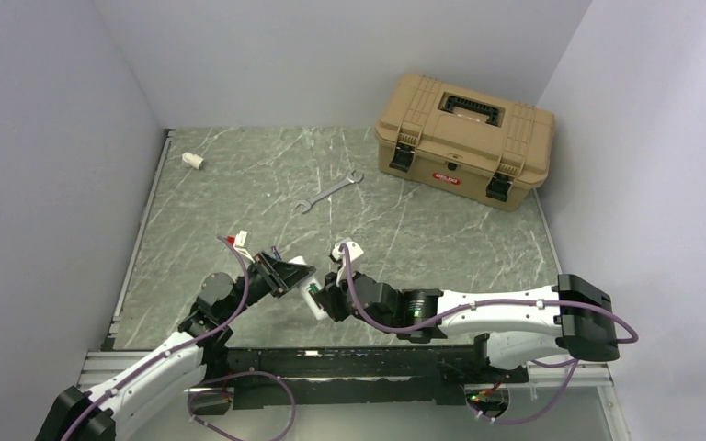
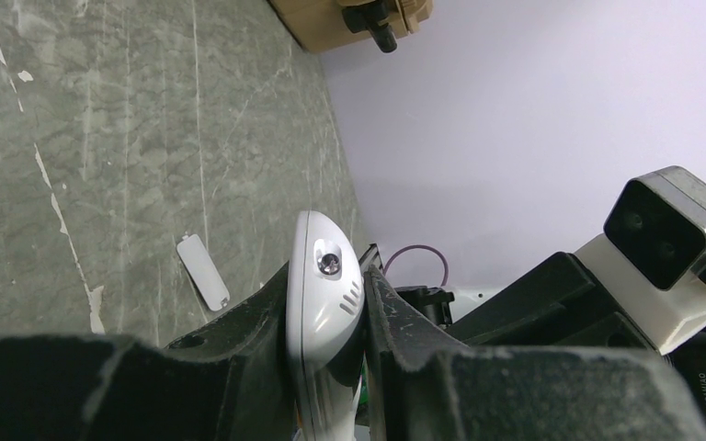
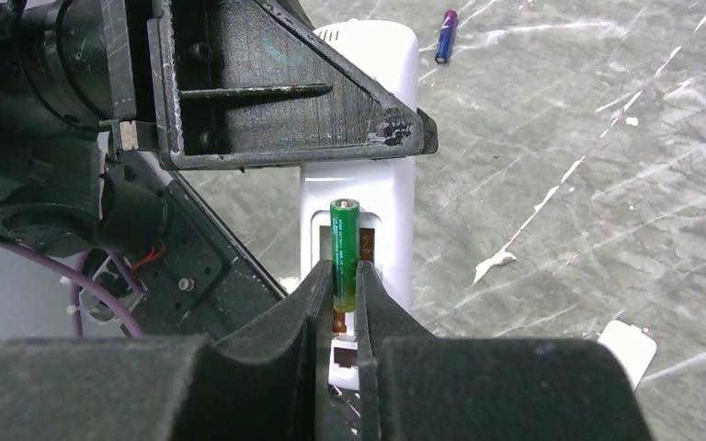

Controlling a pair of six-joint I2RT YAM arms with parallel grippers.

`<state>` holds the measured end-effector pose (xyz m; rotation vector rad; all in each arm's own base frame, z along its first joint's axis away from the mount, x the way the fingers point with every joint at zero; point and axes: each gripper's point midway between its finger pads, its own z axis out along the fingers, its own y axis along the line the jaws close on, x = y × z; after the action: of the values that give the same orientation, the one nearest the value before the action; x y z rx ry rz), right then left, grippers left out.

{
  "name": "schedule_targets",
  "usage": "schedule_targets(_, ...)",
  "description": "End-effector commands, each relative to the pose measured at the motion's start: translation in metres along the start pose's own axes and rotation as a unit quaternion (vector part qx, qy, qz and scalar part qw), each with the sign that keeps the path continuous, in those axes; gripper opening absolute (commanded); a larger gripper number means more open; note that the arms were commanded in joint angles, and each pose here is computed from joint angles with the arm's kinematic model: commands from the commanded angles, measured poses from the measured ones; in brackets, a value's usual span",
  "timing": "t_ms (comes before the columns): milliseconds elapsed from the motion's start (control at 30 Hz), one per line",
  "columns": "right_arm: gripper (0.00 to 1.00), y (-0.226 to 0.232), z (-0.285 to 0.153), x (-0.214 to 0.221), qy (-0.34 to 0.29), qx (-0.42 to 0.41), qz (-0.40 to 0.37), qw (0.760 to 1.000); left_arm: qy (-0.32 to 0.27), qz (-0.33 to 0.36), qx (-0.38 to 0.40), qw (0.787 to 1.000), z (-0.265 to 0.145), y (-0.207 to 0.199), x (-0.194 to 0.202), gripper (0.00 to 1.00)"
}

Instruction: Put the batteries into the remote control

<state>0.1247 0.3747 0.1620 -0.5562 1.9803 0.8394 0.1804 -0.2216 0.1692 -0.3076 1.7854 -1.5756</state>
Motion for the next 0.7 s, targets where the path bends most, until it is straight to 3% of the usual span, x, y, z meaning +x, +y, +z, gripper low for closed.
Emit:
schedule_targets(0, 0.0, -0.002, -0.001, -0.014, -0.016, 0.015, -0.003, 1.0, -0.008, 0.005, 0.037, 0.999, -0.001, -0.019, -0.004, 0.0)
schedule_targets(667, 0.0, 0.006, -0.012, -0.032, -0.036, 0.013, -0.017, 0.999, -0.005, 0.006, 0.017, 1.0, 0.001, -0.009, -0.003, 0.0)
